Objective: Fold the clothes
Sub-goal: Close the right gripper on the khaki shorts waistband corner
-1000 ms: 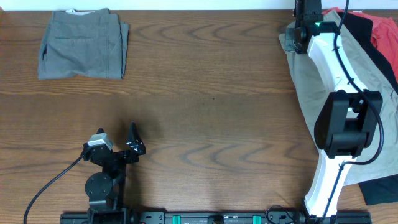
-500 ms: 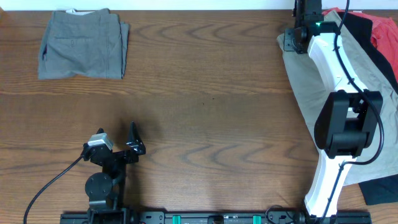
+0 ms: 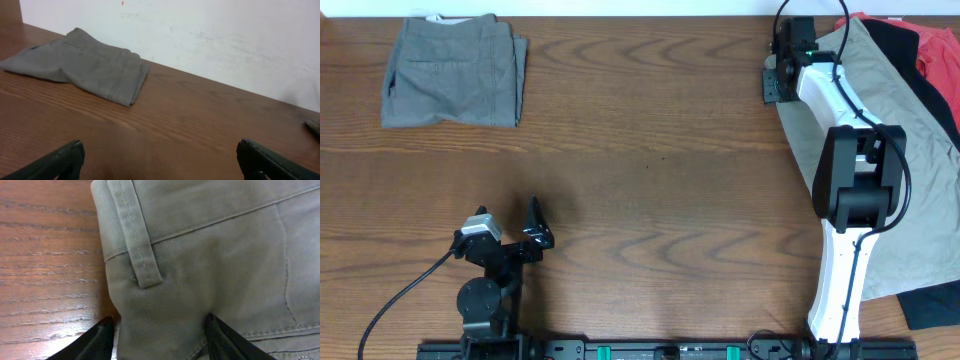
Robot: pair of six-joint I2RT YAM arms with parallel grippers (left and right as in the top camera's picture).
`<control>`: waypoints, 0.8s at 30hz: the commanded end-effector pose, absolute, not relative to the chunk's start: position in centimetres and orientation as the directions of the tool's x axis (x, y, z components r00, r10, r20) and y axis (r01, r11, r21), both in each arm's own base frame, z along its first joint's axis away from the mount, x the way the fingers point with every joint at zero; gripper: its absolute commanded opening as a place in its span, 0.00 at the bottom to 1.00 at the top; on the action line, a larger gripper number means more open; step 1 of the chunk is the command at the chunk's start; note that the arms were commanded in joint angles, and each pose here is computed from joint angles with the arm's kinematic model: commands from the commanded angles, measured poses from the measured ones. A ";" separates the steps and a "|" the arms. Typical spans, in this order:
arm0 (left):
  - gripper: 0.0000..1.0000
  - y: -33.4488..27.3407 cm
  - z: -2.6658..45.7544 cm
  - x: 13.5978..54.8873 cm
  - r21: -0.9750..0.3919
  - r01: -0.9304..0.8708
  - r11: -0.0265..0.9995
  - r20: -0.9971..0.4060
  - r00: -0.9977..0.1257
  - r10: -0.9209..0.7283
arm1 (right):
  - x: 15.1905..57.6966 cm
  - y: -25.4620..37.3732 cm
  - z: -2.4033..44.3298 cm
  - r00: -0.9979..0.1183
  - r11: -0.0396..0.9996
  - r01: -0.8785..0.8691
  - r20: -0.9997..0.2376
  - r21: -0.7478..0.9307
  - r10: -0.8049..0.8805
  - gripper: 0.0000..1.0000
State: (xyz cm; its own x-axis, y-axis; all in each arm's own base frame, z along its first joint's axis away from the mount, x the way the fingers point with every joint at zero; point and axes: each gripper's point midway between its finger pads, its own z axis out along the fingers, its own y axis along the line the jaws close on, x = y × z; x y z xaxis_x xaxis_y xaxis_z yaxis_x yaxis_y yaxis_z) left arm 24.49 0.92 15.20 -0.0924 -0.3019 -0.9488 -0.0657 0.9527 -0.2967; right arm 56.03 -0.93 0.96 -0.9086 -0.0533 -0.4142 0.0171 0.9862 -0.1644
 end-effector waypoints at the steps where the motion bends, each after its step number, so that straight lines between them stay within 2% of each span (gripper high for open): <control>1: 0.98 0.8 13.6 24.4 -0.294 -0.075 0.953 -0.943 -0.141 -0.302 | 56.4 -0.7 1.0 -0.904 0.986 -0.002 -0.422 -0.169 -0.074 0.53; 4: 0.98 0.8 13.6 24.4 -0.294 -0.075 0.953 -0.943 -0.141 -0.302 | 56.6 -1.0 0.8 -0.903 0.984 0.006 -0.423 -0.179 -0.072 0.40; 8: 0.98 0.8 13.6 24.4 -0.294 -0.075 0.953 -0.943 -0.141 -0.302 | 56.5 -1.9 0.7 -0.904 0.978 0.026 -0.422 -0.209 -0.067 0.12; 11: 0.98 0.8 13.6 24.4 -0.294 -0.075 0.953 -0.943 -0.141 -0.302 | 56.6 -2.0 0.8 -0.903 0.976 0.030 -0.424 -0.214 -0.066 0.01; 17: 0.98 0.8 13.6 24.4 -0.294 -0.075 0.953 -0.943 -0.141 -0.302 | 56.8 -1.6 1.3 -0.896 0.979 0.067 -0.443 -0.193 -0.026 0.01; 24: 0.98 0.8 13.6 24.4 -0.293 -0.076 0.953 -0.943 -0.140 -0.302 | 57.5 -1.1 4.2 -0.862 0.982 0.109 -0.507 -0.152 0.017 0.01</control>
